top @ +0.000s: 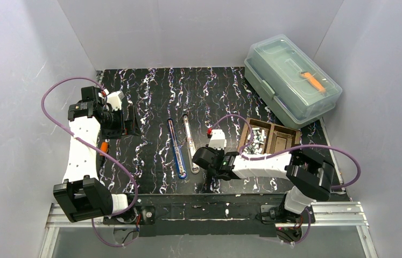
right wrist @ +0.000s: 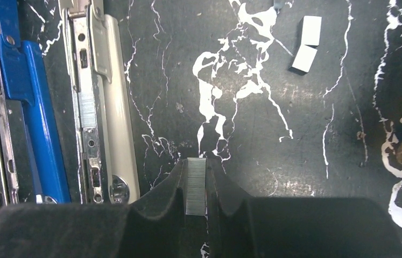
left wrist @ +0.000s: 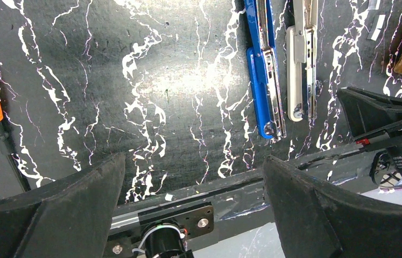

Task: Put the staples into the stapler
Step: Place the staple at the center of the board.

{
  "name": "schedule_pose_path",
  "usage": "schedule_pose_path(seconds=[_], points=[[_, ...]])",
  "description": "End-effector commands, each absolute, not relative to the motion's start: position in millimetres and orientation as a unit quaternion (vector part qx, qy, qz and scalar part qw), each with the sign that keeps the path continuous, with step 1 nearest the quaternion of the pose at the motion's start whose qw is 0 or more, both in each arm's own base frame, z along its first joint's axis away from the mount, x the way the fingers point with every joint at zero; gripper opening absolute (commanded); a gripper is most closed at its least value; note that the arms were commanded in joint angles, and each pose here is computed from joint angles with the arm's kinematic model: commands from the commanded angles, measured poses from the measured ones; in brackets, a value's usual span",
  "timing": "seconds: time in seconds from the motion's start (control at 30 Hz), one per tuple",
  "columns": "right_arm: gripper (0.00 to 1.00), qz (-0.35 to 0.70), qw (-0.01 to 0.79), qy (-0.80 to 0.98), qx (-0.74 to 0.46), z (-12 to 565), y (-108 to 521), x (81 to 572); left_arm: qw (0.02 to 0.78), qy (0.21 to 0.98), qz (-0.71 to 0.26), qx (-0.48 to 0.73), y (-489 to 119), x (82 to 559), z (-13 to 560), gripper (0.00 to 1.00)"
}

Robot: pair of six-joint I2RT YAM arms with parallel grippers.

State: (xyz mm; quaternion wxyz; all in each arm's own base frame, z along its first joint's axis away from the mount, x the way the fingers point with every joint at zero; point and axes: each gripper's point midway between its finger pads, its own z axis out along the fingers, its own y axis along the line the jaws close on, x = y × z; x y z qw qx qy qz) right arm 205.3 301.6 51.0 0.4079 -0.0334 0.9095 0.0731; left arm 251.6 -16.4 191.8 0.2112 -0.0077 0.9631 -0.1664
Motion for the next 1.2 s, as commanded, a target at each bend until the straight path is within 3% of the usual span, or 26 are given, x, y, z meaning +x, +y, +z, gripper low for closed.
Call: schedule_pose_path(seconds=[0.0, 0.3, 0.57, 1.17], points=[[0.19, 0.091, 0.398, 0.913, -0.023, 45.6, 308.6, 203.6, 0.210, 0.962, -0.175, -0.004, -19.4, 241.7, 194.8, 0.99], [0.25, 0.072, 0.367, 0.927, -0.032, 23.5, 306.8, 203.4, 0.215, 0.961, -0.176, -0.003, -19.4, 245.1, 198.4, 0.99], [0.44, 0.044, 0.349, 0.935, -0.050, 20.6, 308.4, 203.6, 0.214, 0.960, -0.178, -0.004, -19.7, 247.0, 198.4, 0.99], [0.40, 0.012, 0.330, 0.942, -0.056, 37.5, 307.1, 202.6, 0.219, 0.960, -0.173, -0.002, -18.7, 246.7, 199.8, 0.99]])
